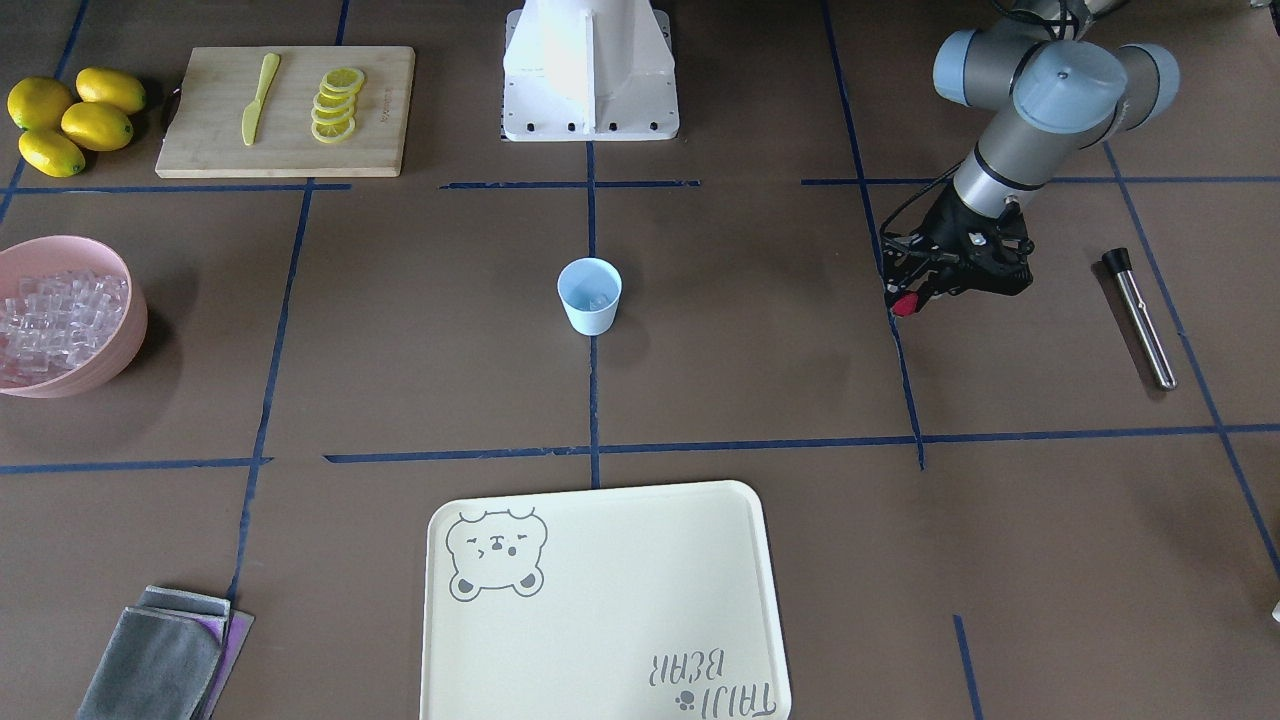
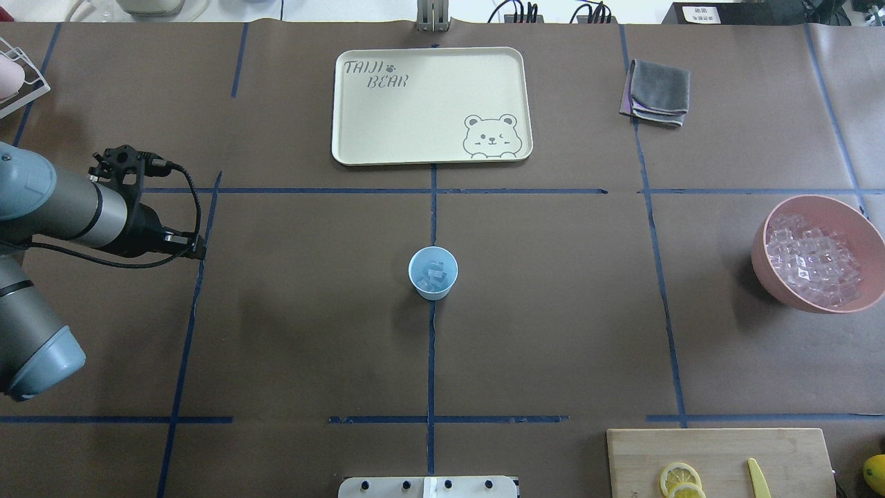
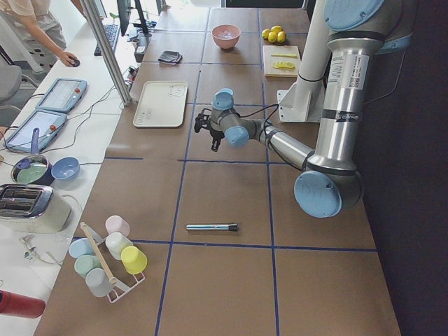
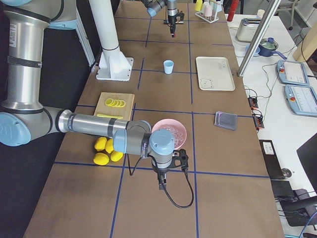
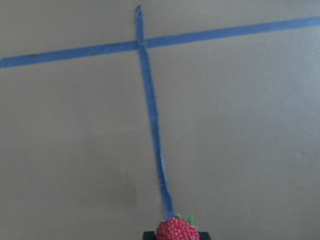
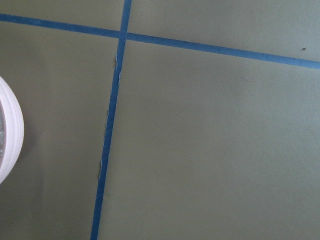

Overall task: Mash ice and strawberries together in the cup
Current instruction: 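Carry the strawberry with the left gripper over the blue cup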

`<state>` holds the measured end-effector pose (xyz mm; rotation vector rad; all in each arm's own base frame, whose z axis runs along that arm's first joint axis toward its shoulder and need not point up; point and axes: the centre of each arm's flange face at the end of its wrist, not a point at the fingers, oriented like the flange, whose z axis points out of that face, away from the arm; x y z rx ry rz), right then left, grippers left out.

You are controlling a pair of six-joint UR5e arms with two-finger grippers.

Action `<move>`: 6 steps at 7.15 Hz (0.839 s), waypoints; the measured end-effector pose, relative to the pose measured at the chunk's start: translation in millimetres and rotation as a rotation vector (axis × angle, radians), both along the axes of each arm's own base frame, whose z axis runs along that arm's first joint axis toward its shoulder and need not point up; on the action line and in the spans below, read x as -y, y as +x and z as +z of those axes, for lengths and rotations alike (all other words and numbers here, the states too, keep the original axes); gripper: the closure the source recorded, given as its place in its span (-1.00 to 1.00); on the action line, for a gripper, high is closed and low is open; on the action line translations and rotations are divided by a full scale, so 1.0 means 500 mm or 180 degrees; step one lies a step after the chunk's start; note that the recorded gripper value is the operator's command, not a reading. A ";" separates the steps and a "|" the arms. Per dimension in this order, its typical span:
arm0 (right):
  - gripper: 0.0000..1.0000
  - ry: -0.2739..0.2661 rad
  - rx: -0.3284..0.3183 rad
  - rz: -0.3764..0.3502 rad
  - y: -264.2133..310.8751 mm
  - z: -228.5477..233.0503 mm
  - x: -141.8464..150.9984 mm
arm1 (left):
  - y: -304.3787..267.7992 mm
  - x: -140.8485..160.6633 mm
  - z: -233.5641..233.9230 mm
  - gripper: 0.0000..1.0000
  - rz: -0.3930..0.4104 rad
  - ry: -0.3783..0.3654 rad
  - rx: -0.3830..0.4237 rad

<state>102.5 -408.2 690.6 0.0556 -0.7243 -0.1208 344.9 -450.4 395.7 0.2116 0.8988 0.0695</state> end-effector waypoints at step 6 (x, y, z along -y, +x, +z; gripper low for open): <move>-0.98 0.0004 0.0005 0.0011 0.000 -0.005 -0.001 | 0.266 -0.049 -0.463 0.87 -0.0243 -0.0485 0.0078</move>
